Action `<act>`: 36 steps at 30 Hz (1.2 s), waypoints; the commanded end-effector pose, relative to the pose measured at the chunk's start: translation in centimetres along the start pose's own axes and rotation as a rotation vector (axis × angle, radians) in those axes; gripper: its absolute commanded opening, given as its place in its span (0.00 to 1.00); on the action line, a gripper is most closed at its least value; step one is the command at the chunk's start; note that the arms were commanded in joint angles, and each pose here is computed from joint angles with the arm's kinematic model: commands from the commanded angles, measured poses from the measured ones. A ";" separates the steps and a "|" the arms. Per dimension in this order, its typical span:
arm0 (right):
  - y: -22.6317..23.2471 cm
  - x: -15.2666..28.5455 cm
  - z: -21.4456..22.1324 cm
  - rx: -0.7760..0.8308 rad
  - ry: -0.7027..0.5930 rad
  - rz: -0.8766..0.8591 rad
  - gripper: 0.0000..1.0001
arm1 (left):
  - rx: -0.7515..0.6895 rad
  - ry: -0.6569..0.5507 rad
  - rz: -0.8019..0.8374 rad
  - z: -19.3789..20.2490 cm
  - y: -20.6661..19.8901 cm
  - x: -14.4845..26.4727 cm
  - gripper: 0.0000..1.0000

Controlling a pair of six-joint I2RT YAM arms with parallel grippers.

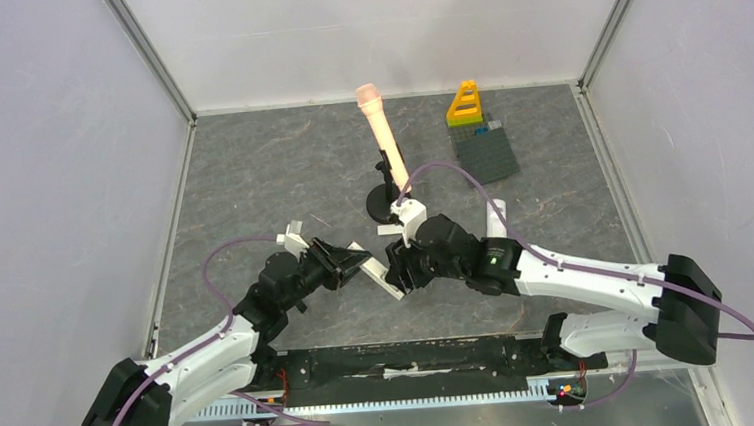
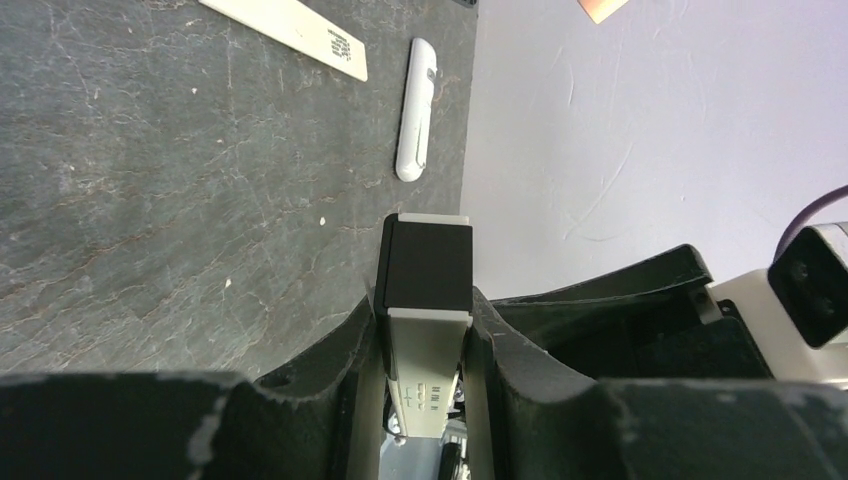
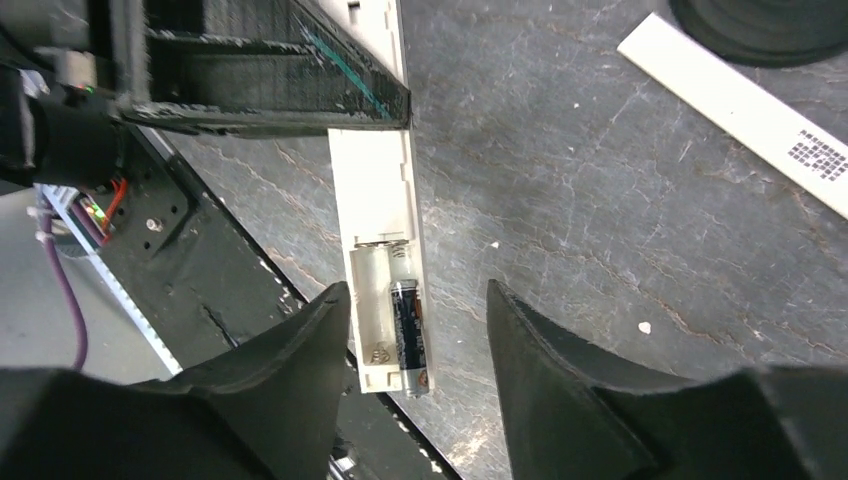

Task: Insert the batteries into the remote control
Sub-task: Load the battery into the remote control.

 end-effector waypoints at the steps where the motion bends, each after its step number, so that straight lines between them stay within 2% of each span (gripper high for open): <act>1: 0.1 2.3 -4.5 -0.103 -0.169 0.031 0.60 | 0.069 0.000 0.090 -0.1 -1.7 0.3 0.02; 6: -0.7 3.8 -3.8 -0.301 -0.234 0.062 0.77 | 0.138 0.002 0.125 -0.1 -1.8 0.8 0.02; 15: 0.1 5.5 -3.1 -0.570 -0.399 -0.063 0.86 | 0.306 0.000 0.201 -0.2 -2.8 2.2 0.02; 24: 1.1 5.4 -3.0 -0.678 -0.460 -0.181 0.88 | 0.423 -0.006 0.255 -0.6 -3.9 3.2 0.02; 30: 1.2 5.6 -3.4 -0.722 -0.506 -0.222 0.88 | 0.442 -0.009 0.261 -0.7 -3.9 3.3 0.02; 36: 1.3 5.3 -3.4 -0.723 -0.497 -0.222 0.88 | 0.449 -0.006 0.261 -0.6 -3.9 3.4 0.02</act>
Point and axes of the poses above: each gripper's point midway between its finger pads, its own x axis back along the fingers, its own y axis along the line the jaws close on, z = x × y, the point moved 3 cm from there along x, back along the fingers, and after that the axes turned 12 degrees about x, right-handed, at the moved point
